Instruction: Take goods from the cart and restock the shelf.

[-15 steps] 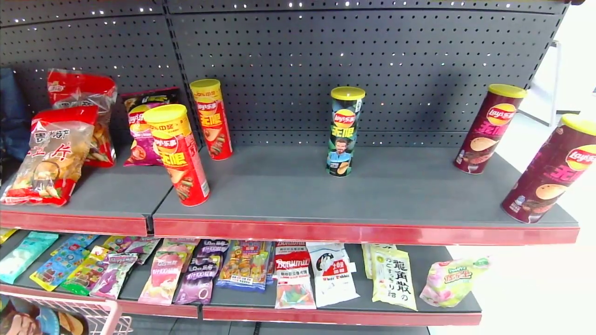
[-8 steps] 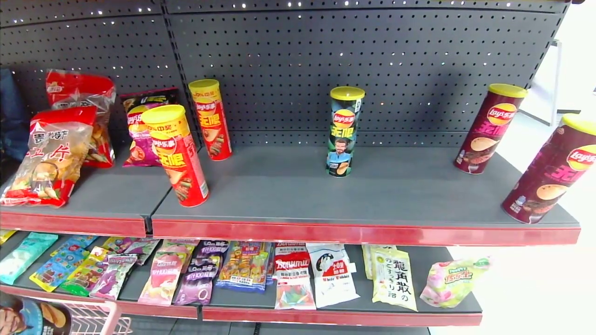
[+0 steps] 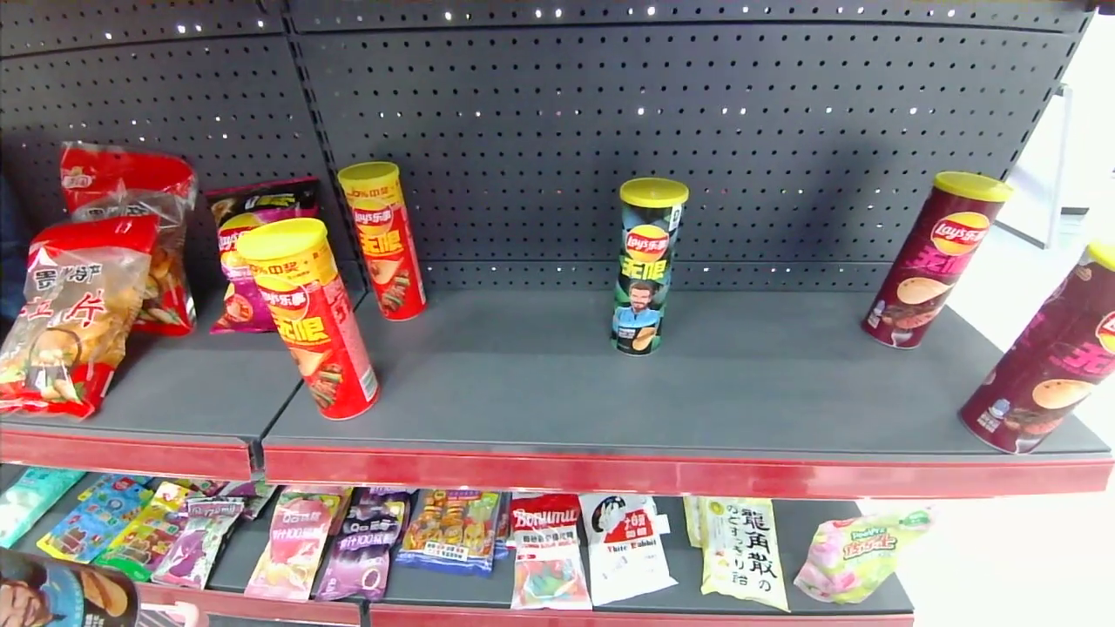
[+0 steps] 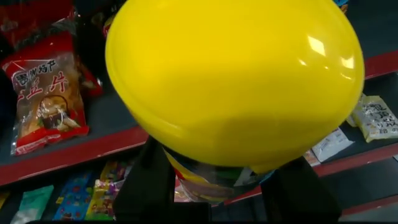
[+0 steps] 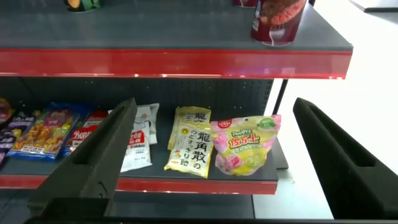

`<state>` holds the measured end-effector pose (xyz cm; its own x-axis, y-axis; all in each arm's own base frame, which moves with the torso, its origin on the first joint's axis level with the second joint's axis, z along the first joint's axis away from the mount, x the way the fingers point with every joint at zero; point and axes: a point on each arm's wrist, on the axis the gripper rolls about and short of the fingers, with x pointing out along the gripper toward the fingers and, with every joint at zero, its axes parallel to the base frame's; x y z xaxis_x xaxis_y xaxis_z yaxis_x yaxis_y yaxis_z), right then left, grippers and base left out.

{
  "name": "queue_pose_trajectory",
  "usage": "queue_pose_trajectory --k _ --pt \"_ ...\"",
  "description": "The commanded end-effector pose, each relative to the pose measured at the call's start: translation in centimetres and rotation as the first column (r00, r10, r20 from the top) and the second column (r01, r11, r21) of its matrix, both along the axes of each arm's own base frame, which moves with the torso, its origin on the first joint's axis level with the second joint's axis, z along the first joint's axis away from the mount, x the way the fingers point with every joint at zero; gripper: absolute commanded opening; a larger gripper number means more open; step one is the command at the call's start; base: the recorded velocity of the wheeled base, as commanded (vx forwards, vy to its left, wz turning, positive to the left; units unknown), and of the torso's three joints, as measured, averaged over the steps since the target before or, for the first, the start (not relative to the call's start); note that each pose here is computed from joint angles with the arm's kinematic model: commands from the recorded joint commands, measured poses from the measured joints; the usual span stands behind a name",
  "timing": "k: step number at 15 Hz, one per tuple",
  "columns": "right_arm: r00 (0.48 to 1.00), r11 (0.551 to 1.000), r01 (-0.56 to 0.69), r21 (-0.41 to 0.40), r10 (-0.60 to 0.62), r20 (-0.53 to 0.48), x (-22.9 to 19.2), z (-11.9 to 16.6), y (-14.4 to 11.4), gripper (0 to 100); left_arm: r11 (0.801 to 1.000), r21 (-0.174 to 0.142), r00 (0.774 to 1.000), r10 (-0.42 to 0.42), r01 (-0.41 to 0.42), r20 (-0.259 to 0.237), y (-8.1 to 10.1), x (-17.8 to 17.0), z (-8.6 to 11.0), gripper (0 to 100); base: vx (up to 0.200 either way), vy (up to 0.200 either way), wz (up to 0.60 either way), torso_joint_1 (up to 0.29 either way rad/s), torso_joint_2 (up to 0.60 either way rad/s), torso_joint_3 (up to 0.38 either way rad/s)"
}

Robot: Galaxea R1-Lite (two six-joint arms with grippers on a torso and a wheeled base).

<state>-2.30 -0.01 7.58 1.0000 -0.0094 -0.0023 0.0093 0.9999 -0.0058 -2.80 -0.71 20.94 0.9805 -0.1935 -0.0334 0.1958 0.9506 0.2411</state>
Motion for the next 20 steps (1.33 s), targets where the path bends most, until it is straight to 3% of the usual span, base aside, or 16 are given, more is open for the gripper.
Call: queue_pose_trajectory --k 1,9,12,13,14,15,16,18,19,20 --pt "1.000 1.000 -0.002 0.000 0.002 0.001 0.0 0.0 0.0 100 1.000 -0.001 1.000 -0.009 0.009 -0.007 0.0 0.1 0.0 0 0.000 0.000 0.00 0.124 -0.35 -0.188" --pt "1.000 1.000 0.000 0.001 0.000 -0.001 0.0 0.0 0.0 100 1.000 0.000 1.000 -0.017 0.017 -0.001 -0.1 -0.3 -0.9 0 0.000 0.000 0.00 0.156 -0.36 -0.200" --pt "1.000 1.000 -0.017 -0.016 0.017 -0.019 0.1 0.1 0.0 100 1.000 -0.004 0.999 0.003 -0.003 0.044 -0.1 -1.6 -1.7 0 0.000 0.000 0.00 0.026 -0.05 -0.029" --pt "0.997 0.996 -0.081 -0.044 0.081 0.010 -0.1 0.8 0.1 100 0.999 -0.019 0.999 -0.036 0.037 0.039 -0.2 -2.2 -2.0 0 0.000 0.000 0.00 0.000 0.00 0.000" --pt "0.987 0.988 -0.154 -0.021 0.154 0.040 0.0 6.0 0.3 100 0.993 -0.073 0.996 -0.093 0.094 0.012 -0.3 -2.6 -2.2 0 0.000 0.000 0.00 0.000 0.00 0.000" --pt "0.985 0.982 -0.173 0.072 0.171 0.036 1.4 11.2 0.3 100 0.985 -0.137 0.994 -0.105 0.101 -0.015 -0.3 -2.5 -2.1 0 0.000 0.000 0.00 0.000 0.00 0.000" --pt "0.976 0.970 -0.215 0.110 0.213 0.034 2.5 13.8 0.4 100 0.979 -0.181 0.993 -0.101 0.090 -0.054 -0.3 -1.8 -1.8 0 0.000 0.000 0.00 0.000 0.00 0.000" --pt "0.918 0.919 -0.392 -0.036 0.388 -0.078 4.4 13.1 0.9 100 0.980 -0.188 0.992 -0.082 0.063 -0.094 -0.1 -0.1 -1.1 0 0.000 0.000 0.00 0.000 0.00 0.000" --pt "0.889 0.893 -0.449 -0.034 0.442 -0.122 5.4 12.9 1.1 100 0.980 -0.189 0.991 -0.080 0.058 -0.111 -0.1 0.5 -0.9 0 0.000 0.000 0.00 0.000 0.00 0.000" --pt "0.805 0.817 -0.576 -0.021 0.562 -0.188 7.3 13.2 1.9 100 0.980 -0.191 0.988 -0.079 0.053 -0.130 -0.1 0.8 -1.0 0 0.000 0.000 0.00 0.000 0.00 0.000"
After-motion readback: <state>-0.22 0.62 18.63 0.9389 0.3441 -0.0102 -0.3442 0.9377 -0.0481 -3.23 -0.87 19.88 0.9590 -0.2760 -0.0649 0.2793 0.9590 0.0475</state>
